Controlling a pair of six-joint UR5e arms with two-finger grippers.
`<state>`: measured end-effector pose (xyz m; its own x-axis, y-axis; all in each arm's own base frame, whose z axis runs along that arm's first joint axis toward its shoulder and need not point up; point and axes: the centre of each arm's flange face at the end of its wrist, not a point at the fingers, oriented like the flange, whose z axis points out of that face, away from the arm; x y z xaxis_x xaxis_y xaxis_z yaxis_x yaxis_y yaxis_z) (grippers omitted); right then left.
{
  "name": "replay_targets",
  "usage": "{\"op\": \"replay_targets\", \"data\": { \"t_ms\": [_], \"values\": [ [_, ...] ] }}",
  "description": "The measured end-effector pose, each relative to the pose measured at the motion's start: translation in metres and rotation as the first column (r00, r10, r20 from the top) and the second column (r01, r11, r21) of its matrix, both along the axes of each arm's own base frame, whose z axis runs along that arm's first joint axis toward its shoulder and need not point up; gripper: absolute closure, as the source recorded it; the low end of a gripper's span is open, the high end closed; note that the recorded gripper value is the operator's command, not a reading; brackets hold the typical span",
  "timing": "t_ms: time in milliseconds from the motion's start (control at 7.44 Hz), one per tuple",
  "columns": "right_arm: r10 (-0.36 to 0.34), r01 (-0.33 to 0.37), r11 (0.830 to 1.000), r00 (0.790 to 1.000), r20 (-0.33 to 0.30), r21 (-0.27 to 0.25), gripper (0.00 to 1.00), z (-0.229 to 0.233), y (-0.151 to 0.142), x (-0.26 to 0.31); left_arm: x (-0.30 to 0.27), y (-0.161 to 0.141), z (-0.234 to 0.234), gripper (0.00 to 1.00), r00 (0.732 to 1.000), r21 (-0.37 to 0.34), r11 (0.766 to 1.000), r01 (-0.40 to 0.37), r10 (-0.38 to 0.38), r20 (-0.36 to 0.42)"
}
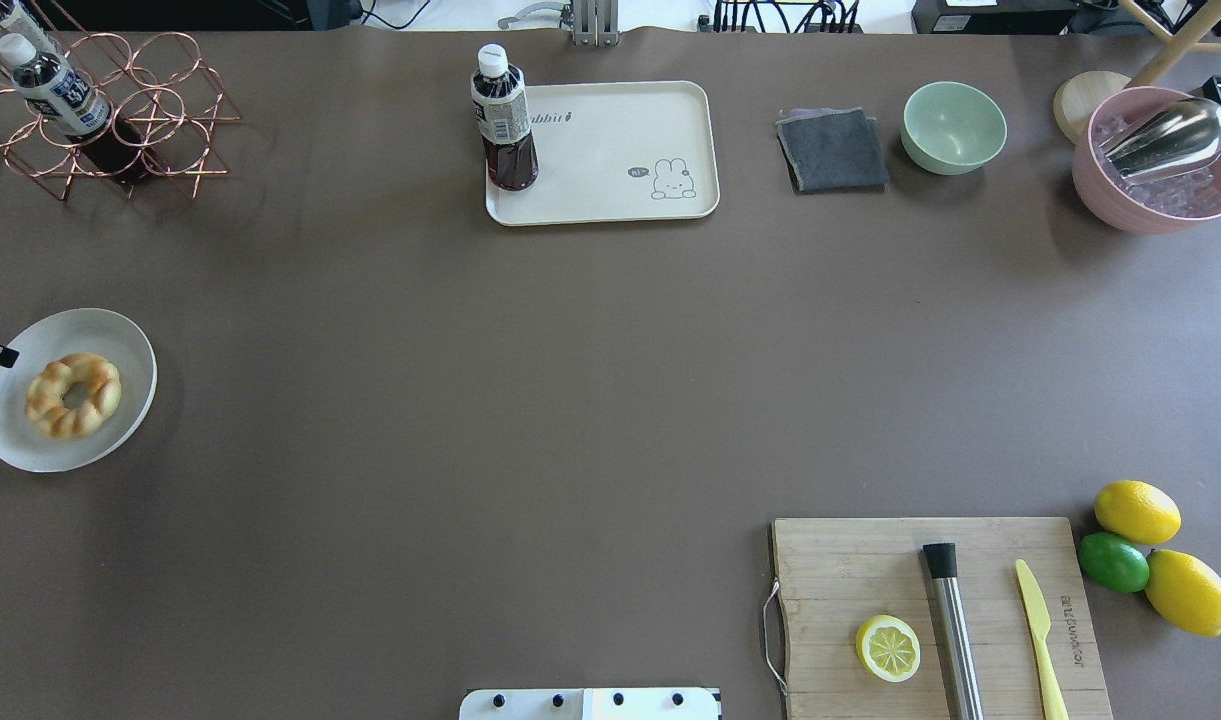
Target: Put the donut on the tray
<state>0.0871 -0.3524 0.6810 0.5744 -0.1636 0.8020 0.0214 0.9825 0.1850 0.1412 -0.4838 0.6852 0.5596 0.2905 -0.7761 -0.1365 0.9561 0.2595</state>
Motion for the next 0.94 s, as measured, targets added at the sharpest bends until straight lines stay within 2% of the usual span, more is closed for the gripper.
{"op": "replay_targets", "data": {
  "t_ms": [134, 403, 538, 941],
  "values": [
    [0.001, -0.001, 1.000, 1.000, 0.003, -0.001, 0.00, -0.0003, 0.0011, -0.0001, 0.0018, 0.0005, 0.0006, 0.64, 1.000, 0.001, 1.000, -0.004, 0.004, 0.001],
    [0.001, -0.001, 1.000, 1.000, 0.004, -0.002, 0.00, -0.0003, 0.0019, -0.0002, 0.0060, 0.0020, 0.0019, 0.97, 1.000, 0.000, 1.000, -0.014, 0.014, 0.002],
    [0.001, -0.001, 1.000, 1.000, 0.005, -0.003, 0.00, 0.0000, 0.0024, -0.0003, 0.0068, 0.0025, 0.0025, 1.00, 1.000, 0.002, 1.000, -0.016, 0.016, 0.001],
    [0.003, -0.003, 1.000, 1.000, 0.008, 0.001, 0.00, -0.0038, 0.0015, -0.0006, 0.0072, 0.0105, 0.0040, 1.00, 1.000, 0.006, 1.000, -0.023, 0.024, -0.010]
  ]
}}
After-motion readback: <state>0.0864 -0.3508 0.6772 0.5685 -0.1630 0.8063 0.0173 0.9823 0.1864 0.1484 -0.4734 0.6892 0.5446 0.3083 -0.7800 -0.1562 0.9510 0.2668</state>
